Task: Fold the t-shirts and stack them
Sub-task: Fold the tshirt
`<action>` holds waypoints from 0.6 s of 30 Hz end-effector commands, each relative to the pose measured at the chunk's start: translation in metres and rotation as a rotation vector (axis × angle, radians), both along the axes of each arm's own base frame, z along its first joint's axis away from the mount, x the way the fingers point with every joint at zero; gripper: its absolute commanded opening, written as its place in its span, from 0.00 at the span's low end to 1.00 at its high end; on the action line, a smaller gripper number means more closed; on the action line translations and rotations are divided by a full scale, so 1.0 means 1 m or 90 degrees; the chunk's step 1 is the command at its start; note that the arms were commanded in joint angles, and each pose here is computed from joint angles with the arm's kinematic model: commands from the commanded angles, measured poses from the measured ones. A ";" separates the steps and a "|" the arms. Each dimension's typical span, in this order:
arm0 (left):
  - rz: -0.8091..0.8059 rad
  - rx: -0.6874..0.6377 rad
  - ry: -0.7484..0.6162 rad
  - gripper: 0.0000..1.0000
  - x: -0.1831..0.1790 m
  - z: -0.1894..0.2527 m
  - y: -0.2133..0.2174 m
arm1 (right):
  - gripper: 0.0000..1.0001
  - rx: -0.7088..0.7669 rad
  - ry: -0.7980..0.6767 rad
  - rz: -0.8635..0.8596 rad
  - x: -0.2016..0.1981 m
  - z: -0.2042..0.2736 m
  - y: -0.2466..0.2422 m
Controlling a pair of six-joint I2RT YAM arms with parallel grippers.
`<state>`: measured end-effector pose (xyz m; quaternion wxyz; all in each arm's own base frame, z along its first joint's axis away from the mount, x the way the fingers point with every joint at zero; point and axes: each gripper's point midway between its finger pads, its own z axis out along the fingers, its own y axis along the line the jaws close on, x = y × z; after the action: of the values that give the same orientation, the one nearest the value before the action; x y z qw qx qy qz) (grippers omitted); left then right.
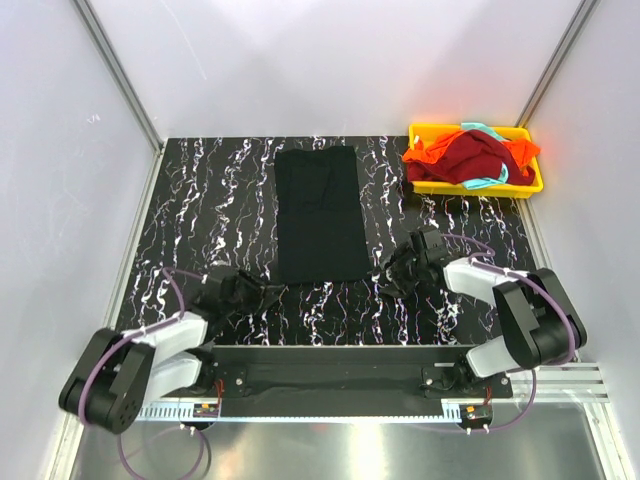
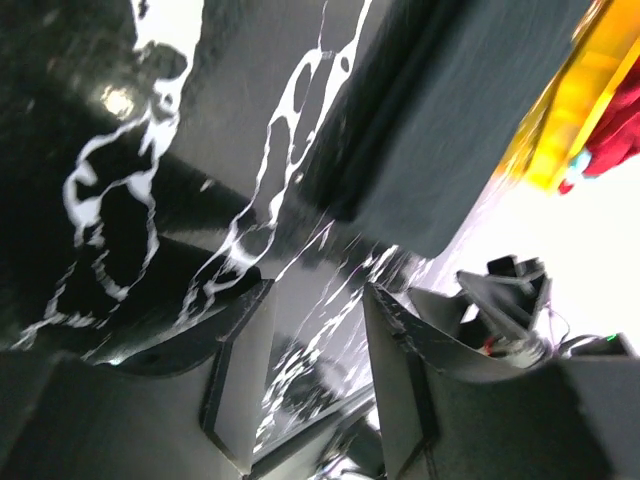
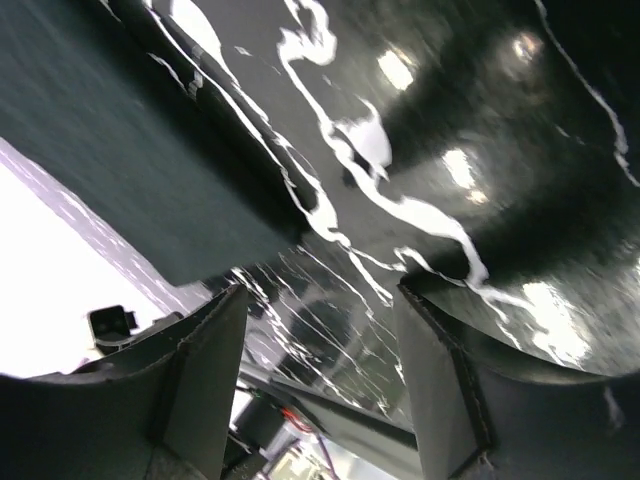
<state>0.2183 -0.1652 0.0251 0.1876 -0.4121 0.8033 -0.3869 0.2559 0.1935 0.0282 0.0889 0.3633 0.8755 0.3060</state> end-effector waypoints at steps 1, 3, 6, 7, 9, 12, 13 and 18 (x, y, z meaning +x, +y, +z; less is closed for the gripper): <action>0.073 -0.028 -0.045 0.48 0.035 0.023 -0.003 | 0.64 -0.021 -0.013 -0.044 0.015 -0.009 -0.003; 0.090 -0.018 -0.026 0.49 0.037 0.017 -0.001 | 0.63 -0.024 -0.004 -0.040 0.014 -0.013 -0.002; 0.122 -0.030 0.013 0.49 0.031 0.005 0.002 | 0.61 -0.027 0.008 -0.044 0.013 -0.020 -0.001; 0.131 -0.032 0.027 0.48 0.029 0.001 0.003 | 0.61 -0.026 0.012 -0.044 0.011 -0.021 0.000; 0.143 -0.039 0.042 0.48 0.029 -0.002 0.003 | 0.60 -0.022 0.022 -0.055 0.011 -0.024 0.001; 0.155 -0.030 0.070 0.47 0.028 -0.009 0.005 | 0.58 -0.030 0.031 -0.061 0.010 -0.031 0.000; 0.157 -0.030 0.073 0.47 0.029 -0.010 0.005 | 0.58 -0.034 0.037 -0.063 0.009 -0.034 0.000; 0.156 -0.029 0.098 0.45 0.029 -0.018 0.002 | 0.55 -0.037 0.057 -0.061 0.008 -0.044 0.003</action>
<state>0.2490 -0.1713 0.0232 0.1624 -0.5199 0.7461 -0.3829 0.2830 0.2140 0.0240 0.0895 0.3935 0.8504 0.3376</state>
